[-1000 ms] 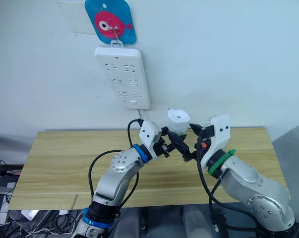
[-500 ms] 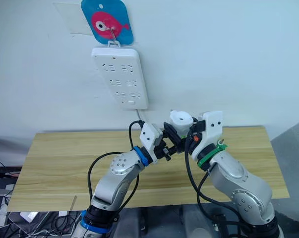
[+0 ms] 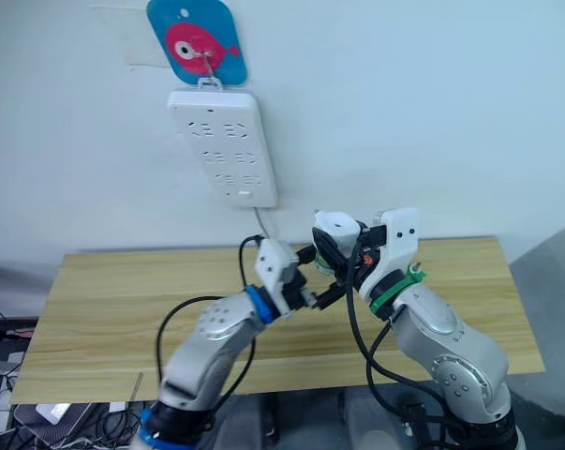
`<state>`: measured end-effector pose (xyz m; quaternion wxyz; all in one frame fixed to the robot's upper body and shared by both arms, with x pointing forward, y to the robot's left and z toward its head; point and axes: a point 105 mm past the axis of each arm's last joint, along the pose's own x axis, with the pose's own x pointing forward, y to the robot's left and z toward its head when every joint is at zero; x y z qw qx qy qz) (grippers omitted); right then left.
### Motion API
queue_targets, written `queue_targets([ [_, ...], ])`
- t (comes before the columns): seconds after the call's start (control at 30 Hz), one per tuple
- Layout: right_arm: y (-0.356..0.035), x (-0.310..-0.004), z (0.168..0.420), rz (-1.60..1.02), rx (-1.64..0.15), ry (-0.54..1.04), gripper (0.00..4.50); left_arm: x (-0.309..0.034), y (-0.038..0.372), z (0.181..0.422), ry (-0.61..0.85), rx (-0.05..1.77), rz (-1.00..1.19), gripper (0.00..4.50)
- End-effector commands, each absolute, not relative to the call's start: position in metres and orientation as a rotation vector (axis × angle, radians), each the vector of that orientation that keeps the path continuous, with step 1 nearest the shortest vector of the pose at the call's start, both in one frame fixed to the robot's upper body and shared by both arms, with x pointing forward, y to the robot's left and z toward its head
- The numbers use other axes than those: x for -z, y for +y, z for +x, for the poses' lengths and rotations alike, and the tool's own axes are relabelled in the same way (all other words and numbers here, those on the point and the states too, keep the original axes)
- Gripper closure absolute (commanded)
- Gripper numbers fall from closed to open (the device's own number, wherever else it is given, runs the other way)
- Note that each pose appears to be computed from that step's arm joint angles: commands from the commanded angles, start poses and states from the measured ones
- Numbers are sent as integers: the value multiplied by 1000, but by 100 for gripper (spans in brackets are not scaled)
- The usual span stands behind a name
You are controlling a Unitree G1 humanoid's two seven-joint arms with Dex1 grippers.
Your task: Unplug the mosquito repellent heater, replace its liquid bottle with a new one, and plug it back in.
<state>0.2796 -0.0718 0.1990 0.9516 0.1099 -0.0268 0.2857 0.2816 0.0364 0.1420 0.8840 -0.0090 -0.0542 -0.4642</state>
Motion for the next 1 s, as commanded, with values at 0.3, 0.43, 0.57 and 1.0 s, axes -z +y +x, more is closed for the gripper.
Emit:
queue_targets([
  [0.3, -66, -223, 274, 180, -685, -159, 149, -228, 163, 305, -189, 831, 102, 0],
  [0.43, -61, -228, 277, 193, -706, -174, 149, -246, 165, 319, -209, 874, 175, 0],
  [0.57, -57, -228, 276, 179, -732, -177, 149, -248, 163, 335, -216, 904, 224, 0],
  [1.0, -57, -233, 271, 190, -714, -192, 149, -251, 167, 345, -199, 1005, 290, 0],
])
